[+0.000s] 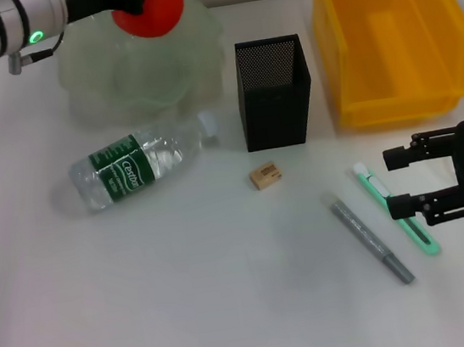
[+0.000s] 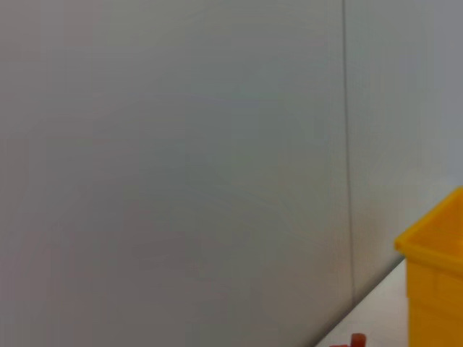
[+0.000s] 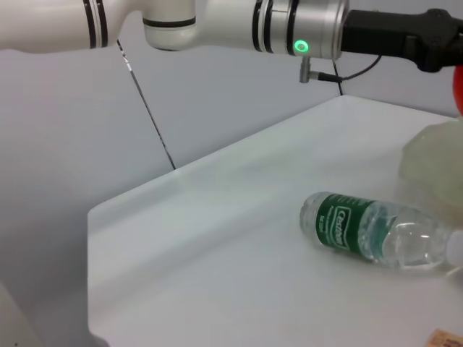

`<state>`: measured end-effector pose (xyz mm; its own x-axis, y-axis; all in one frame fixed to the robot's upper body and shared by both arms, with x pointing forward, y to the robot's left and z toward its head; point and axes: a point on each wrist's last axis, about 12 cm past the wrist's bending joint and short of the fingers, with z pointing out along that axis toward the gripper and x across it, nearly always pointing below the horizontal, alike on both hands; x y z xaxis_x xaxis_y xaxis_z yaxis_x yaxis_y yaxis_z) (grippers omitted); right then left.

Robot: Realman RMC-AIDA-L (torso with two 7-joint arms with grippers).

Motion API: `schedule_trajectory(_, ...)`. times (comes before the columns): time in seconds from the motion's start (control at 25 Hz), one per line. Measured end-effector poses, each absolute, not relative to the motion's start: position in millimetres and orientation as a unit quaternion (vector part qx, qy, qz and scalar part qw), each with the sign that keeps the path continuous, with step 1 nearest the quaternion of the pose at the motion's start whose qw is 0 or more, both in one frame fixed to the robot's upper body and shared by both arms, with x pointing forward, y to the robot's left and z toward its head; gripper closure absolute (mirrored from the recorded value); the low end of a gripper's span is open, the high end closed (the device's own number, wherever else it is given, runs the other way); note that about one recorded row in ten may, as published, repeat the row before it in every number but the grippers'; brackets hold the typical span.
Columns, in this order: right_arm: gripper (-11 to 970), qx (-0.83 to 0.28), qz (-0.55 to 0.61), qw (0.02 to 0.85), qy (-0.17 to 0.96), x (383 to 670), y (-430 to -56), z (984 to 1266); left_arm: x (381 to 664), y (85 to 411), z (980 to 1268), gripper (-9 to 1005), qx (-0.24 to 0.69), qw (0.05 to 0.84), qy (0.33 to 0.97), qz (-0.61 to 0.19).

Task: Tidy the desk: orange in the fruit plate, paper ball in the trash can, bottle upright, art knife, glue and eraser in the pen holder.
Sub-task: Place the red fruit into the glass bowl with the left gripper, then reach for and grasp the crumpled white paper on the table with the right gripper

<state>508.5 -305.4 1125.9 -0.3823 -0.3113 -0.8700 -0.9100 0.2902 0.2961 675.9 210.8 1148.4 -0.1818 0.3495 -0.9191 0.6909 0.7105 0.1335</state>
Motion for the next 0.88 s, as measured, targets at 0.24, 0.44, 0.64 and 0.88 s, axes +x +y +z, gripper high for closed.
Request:
schedule_trajectory(0.24, 188, -0.415, 0.413, 0.358, 0.727, 512, -304, 1129, 677, 207, 1148, 863, 0.332, 0.545, 0.754, -0.157)
schedule_trajectory(0.44, 188, -0.405, 0.403, 0.344, 0.745, 516, -306, 1144, 679, 210, 1149, 667, 0.323, 0.548, 0.756, -0.154)
schedule_trajectory(0.64, 187, -0.385, 0.391, 0.324, 0.771, 517, -310, 1168, 675, 221, 1143, 524, 0.311, 0.546, 0.763, -0.149)
schedule_trajectory(0.88, 187, -0.364, 0.314, 0.256, 0.839, 517, -308, 1209, 653, 237, 1142, 309, 0.321, 0.547, 0.745, -0.206)
